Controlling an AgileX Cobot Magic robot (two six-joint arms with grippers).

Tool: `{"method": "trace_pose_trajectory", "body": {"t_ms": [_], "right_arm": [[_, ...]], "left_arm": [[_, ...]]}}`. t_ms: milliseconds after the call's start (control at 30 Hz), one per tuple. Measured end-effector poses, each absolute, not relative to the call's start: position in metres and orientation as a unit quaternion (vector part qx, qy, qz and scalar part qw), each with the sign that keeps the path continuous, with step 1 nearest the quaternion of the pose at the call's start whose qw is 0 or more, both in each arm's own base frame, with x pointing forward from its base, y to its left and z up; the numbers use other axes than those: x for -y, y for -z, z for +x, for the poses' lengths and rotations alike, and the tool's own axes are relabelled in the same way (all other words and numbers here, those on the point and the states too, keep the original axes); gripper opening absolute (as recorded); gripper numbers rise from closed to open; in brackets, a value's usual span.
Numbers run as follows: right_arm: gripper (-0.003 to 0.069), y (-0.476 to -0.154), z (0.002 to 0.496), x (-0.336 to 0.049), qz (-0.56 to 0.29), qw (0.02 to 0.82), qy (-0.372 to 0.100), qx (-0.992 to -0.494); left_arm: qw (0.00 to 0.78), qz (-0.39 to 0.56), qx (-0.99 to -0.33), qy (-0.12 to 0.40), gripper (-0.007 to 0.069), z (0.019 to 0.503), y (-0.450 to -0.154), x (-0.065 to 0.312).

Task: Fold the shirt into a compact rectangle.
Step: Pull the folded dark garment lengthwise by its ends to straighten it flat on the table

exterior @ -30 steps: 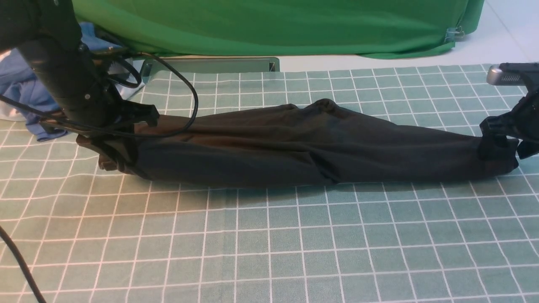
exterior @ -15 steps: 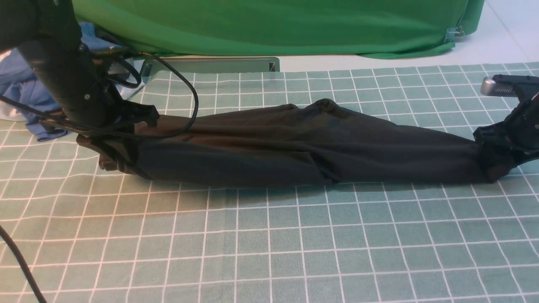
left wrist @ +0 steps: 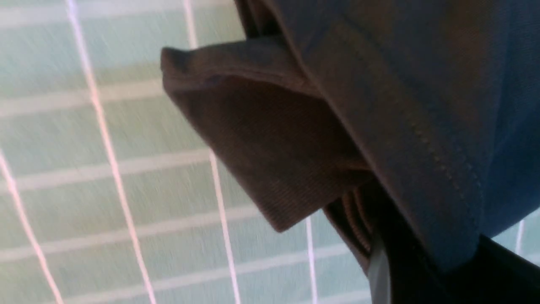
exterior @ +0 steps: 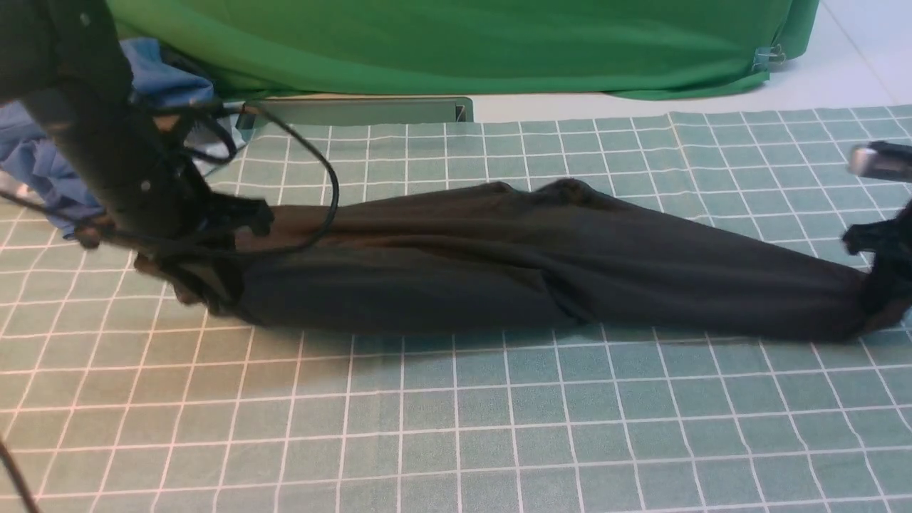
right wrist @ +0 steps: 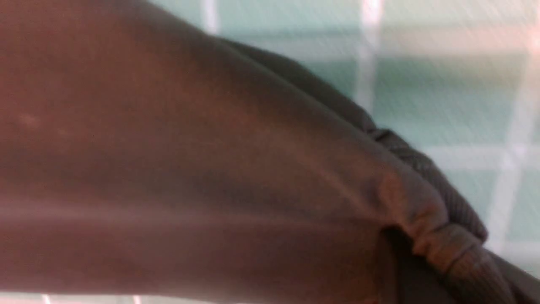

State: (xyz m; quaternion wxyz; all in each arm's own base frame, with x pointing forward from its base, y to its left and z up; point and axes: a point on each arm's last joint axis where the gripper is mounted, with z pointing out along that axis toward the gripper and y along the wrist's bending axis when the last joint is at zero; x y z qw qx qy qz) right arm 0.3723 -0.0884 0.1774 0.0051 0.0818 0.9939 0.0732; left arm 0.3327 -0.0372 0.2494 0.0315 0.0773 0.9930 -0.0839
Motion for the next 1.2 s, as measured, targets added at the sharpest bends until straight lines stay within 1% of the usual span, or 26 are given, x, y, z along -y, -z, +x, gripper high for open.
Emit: {"method": "trace_pose_trajectory", "body": {"t_ms": [67, 167, 333, 433, 633, 733, 767, 833, 933, 1000, 1067, 1100, 1133, 1167, 1200], "right_arm": [[0.0103, -0.187, 0.363, 0.099, 0.095, 0.008, -0.07, -0.993], [0.0103, -0.193, 0.356, 0.106, 0.108, 0.009, -0.071, -0.992], [0.0103, -0.183, 0.35, 0.105, 0.112, -0.003, -0.072, -0.991], [0.0103, -0.178, 0.347, 0.104, 0.113, -0.007, -0.072, -0.991], [0.0103, -0.177, 0.347, 0.104, 0.114, -0.004, -0.071, -0.991], [0.0103, -0.177, 0.347, 0.104, 0.114, -0.004, -0.072, -0.991], [0.0103, -0.177, 0.347, 0.104, 0.114, -0.004, -0.072, -0.991], [0.0103, -0.177, 0.347, 0.105, 0.114, -0.003, -0.07, -0.991], [0.0103, -0.177, 0.347, 0.105, 0.113, -0.004, -0.07, -0.991], [0.0103, -0.177, 0.347, 0.105, 0.113, -0.003, -0.07, -0.991], [0.0103, -0.177, 0.347, 0.105, 0.113, -0.003, -0.07, -0.991], [0.0103, -0.177, 0.347, 0.105, 0.113, -0.003, -0.07, -0.991], [0.0103, -0.177, 0.347, 0.105, 0.114, -0.003, -0.069, -0.991], [0.0103, -0.177, 0.347, 0.105, 0.114, -0.003, -0.069, -0.991], [0.0103, -0.177, 0.347, 0.105, 0.114, -0.003, -0.069, -0.991]], "left_arm": [[0.001, 0.085, -0.994, 0.073, 0.0071, 0.317, -0.236, 0.035], [-0.035, 0.089, -0.994, 0.053, 0.0071, 0.301, -0.216, 0.03], [-0.041, 0.079, -0.995, 0.053, 0.0071, 0.288, -0.191, 0.029], [-0.04, 0.074, -0.995, 0.054, 0.0071, 0.285, -0.185, 0.029], [-0.049, 0.029, -0.997, 0.049, 0.0083, 0.285, -0.188, 0.029], [-0.068, 0.021, -0.997, 0.023, 0.0147, 0.288, -0.2, 0.024], [-0.07, 0.025, -0.997, 0.015, 0.0151, 0.288, -0.201, 0.023], [-0.049, 0.022, -0.998, -0.027, 0.0225, 0.298, -0.215, 0.015], [-0.006, 0.001, -0.999, -0.053, 0.0307, 0.312, -0.232, 0.01], [0.033, -0.006, -0.998, -0.05, 0.0353, 0.321, -0.24, 0.01], [0.093, -0.018, -0.995, -0.022, 0.0398, 0.335, -0.246, 0.015], [0.097, -0.019, -0.995, -0.019, 0.0401, 0.336, -0.245, 0.016], [0.128, -0.033, -0.991, 0.012, 0.042, 0.345, -0.243, 0.021], [0.139, -0.04, -0.989, 0.031, 0.0428, 0.351, -0.238, 0.025], [0.141, -0.042, -0.989, 0.034, 0.0428, 0.352, -0.237, 0.025]]}}
